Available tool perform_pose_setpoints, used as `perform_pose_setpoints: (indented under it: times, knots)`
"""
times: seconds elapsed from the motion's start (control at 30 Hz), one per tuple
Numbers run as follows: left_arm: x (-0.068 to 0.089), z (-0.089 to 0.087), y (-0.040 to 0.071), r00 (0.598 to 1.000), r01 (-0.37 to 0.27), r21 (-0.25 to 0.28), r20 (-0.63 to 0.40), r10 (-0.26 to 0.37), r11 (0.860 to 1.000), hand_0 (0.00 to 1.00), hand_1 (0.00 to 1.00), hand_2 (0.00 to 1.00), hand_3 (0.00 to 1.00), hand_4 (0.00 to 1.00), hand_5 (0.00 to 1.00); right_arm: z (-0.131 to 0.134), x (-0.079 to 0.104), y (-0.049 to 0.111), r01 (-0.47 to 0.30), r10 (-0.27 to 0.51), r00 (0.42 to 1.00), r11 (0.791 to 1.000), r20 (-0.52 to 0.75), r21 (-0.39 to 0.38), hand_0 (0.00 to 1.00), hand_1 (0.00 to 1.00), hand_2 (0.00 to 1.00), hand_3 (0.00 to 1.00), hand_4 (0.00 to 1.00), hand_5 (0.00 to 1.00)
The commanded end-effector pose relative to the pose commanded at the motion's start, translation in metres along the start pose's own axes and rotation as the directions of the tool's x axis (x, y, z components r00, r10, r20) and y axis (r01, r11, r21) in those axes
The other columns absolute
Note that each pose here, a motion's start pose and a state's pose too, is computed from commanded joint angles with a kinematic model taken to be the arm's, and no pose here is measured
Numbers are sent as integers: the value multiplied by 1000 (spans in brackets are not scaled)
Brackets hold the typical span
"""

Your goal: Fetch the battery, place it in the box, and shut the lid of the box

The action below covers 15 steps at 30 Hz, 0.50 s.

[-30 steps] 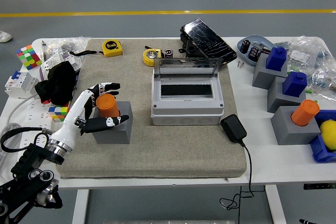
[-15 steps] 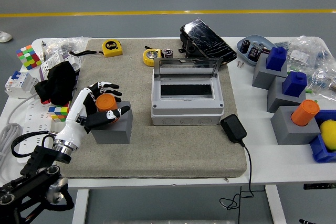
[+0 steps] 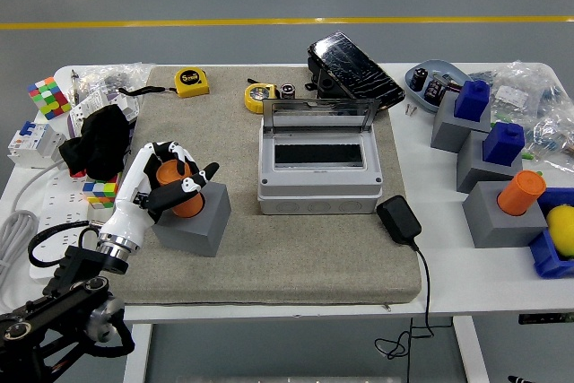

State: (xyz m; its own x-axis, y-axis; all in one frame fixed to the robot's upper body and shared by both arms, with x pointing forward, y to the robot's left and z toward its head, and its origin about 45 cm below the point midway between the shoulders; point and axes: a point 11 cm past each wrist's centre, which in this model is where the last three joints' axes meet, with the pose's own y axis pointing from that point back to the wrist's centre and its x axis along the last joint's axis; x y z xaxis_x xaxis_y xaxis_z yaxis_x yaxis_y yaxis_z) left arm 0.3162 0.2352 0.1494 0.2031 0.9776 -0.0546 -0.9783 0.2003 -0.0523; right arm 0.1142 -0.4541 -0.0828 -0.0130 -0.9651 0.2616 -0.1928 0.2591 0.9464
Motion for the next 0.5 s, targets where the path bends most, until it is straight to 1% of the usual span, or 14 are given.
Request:
perform_pose_setpoints:
  times: [0.13, 0.17, 0.23, 0.3, 0.33, 0.37, 0.43, 0.5]
  knots:
    - [-7, 9, -3, 999, 28, -27, 16, -28, 999, 32, 3, 79, 135, 770, 2, -2, 0, 0, 0, 0, 1000, 1000, 3, 4, 673, 672, 686, 536, 916, 466]
    - [-9, 12, -5, 999, 37, -31, 17, -36, 999, 33, 6, 81, 130, 788, 2, -2, 0, 0, -1, 1, 1000, 1000, 3, 5, 671, 672, 686, 536, 917, 466]
    - [-14, 23, -10, 996, 75, -43, 49, -73, 996, 33, 6, 81, 130, 788, 2, -2, 1, 0, -2, 2, 1000, 1000, 4, 5, 671, 672, 686, 536, 917, 466]
    - [-22, 36, -19, 988, 122, -55, 106, -116, 991, 33, 6, 81, 130, 788, 2, -1, 2, 0, -4, 4, 1000, 1000, 4, 3, 671, 672, 686, 536, 917, 466]
    - [-27, 43, -24, 980, 150, -55, 139, -141, 987, 33, 6, 81, 130, 788, 2, -1, 2, 0, -5, 5, 1000, 1000, 3, 1, 671, 672, 686, 536, 917, 466]
    - [-34, 51, -30, 969, 181, -57, 180, -168, 982, 35, 11, 91, 142, 884, 2, -1, 2, 0, -6, 6, 1000, 1000, 2, 0, 672, 672, 686, 536, 916, 466]
    - [-48, 63, -41, 939, 243, -46, 262, -223, 969, 35, 11, 91, 142, 884, 2, 0, 3, 0, -8, 8, 1000, 1000, 1, -1, 672, 672, 686, 536, 916, 466]
    - [-64, 72, -53, 893, 307, -24, 352, -280, 951, 35, 11, 91, 142, 884, 2, -1, 3, 0, -10, 10, 1000, 1000, -1, -1, 672, 672, 686, 536, 916, 466]
